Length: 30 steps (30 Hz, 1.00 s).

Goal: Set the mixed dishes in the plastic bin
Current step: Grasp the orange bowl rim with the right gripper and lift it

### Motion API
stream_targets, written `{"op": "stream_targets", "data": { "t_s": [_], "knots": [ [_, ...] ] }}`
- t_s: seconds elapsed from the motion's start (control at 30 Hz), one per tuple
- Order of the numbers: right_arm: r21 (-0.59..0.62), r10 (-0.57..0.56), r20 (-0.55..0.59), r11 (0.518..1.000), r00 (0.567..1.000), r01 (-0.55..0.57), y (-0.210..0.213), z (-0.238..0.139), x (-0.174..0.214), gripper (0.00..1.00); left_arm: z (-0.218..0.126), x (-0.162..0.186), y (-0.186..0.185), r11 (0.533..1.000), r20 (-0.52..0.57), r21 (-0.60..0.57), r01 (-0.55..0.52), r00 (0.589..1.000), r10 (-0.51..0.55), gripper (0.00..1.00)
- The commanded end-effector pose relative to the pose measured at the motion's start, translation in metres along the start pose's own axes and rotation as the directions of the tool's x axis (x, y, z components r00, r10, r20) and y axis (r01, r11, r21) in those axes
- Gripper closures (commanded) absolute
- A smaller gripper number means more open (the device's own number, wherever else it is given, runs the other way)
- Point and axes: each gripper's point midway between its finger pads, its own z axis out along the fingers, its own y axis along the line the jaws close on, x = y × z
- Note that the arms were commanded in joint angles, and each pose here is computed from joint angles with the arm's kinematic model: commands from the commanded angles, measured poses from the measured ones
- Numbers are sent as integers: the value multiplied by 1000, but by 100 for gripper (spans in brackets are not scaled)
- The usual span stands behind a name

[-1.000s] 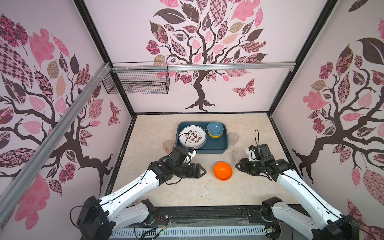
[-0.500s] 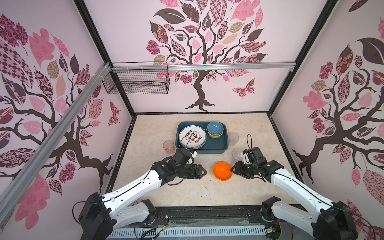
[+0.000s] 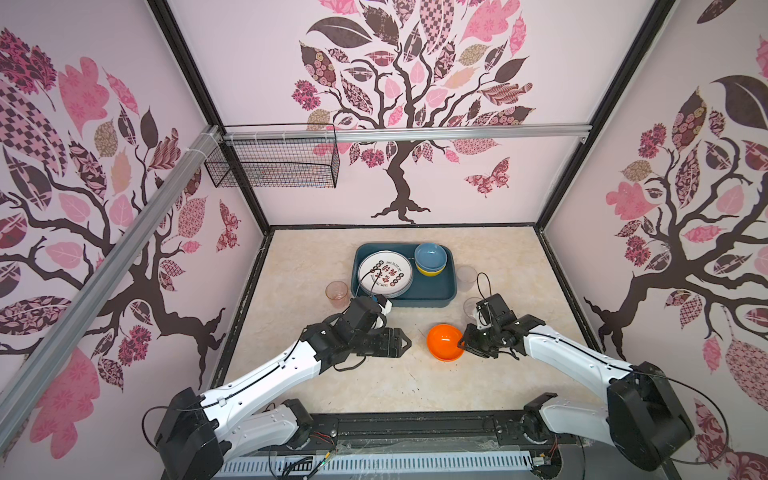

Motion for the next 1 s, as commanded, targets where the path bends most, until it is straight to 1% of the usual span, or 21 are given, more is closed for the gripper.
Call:
{"op": "stream_targets", "data": {
  "t_s": [0.0,0.33,0.57,0.87,0.97],
  "knots": [
    [22,-6,-2,1000,1000,6,-2,4,-1,72,-4,-3,-2,1000,16,0,-8,1000,8,23],
    [69,-45,6,997,999,44,-2,3,-3,81,-4,-3,-2,1000,14,-4,-7,1000,8,23],
    [99,-94,4,991,996,93,2,0,-4,85,-6,-4,0,1000,25,-15,-2,1000,2,24],
    [113,-154,-5,982,988,154,12,-6,-4,90,-19,-11,9,998,97,-62,23,995,-17,24],
    [115,-176,-4,978,984,176,17,-10,-6,91,-25,-14,14,996,122,-82,39,992,-29,23]
  ]
}}
